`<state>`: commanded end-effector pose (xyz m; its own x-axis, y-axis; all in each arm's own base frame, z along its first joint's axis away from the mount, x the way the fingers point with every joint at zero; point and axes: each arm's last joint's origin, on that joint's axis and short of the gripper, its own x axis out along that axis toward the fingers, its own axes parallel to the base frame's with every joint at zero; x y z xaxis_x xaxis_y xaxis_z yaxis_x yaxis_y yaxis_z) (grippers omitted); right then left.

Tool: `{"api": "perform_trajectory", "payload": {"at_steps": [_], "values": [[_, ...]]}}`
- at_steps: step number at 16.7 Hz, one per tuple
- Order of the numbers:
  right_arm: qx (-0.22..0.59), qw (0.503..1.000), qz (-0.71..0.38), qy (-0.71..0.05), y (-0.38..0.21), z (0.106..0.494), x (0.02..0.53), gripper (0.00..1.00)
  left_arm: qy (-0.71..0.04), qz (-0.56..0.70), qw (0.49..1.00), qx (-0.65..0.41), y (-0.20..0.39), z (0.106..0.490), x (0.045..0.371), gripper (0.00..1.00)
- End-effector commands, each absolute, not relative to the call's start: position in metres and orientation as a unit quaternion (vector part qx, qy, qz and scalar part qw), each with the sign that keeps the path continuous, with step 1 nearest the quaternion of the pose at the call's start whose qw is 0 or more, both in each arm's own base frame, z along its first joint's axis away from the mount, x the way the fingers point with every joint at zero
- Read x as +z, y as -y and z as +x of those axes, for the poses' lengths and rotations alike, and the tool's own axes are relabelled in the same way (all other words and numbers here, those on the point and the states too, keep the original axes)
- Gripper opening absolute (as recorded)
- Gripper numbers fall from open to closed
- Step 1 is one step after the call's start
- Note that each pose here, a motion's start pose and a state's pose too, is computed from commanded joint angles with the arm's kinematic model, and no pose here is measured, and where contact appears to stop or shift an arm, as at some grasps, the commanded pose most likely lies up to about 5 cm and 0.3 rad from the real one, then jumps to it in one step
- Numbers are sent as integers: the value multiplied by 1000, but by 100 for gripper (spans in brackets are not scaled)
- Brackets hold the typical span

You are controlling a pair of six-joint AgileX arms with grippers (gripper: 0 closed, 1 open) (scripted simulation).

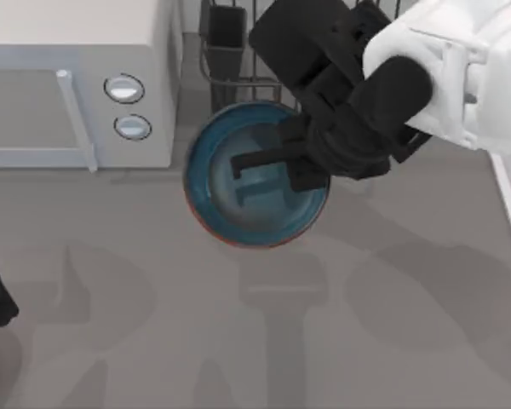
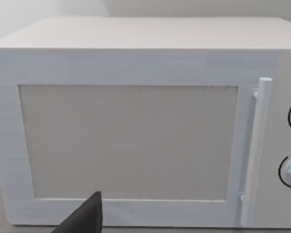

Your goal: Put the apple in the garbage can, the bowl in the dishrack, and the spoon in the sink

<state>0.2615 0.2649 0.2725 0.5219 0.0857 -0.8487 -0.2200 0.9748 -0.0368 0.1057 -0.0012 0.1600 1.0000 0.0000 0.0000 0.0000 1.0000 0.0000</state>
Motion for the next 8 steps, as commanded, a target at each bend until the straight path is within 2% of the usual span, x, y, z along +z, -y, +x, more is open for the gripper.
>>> {"api": "perform_trajectory", "payload": {"at_steps": [4, 8], "values": [[100, 957, -77, -263, -281, 242, 326, 0, 0, 0, 1000, 0, 1, 106, 160, 100], [52, 994, -40, -87, -279, 211, 382, 0, 0, 0, 1000, 0, 1, 106, 160, 100]]}}
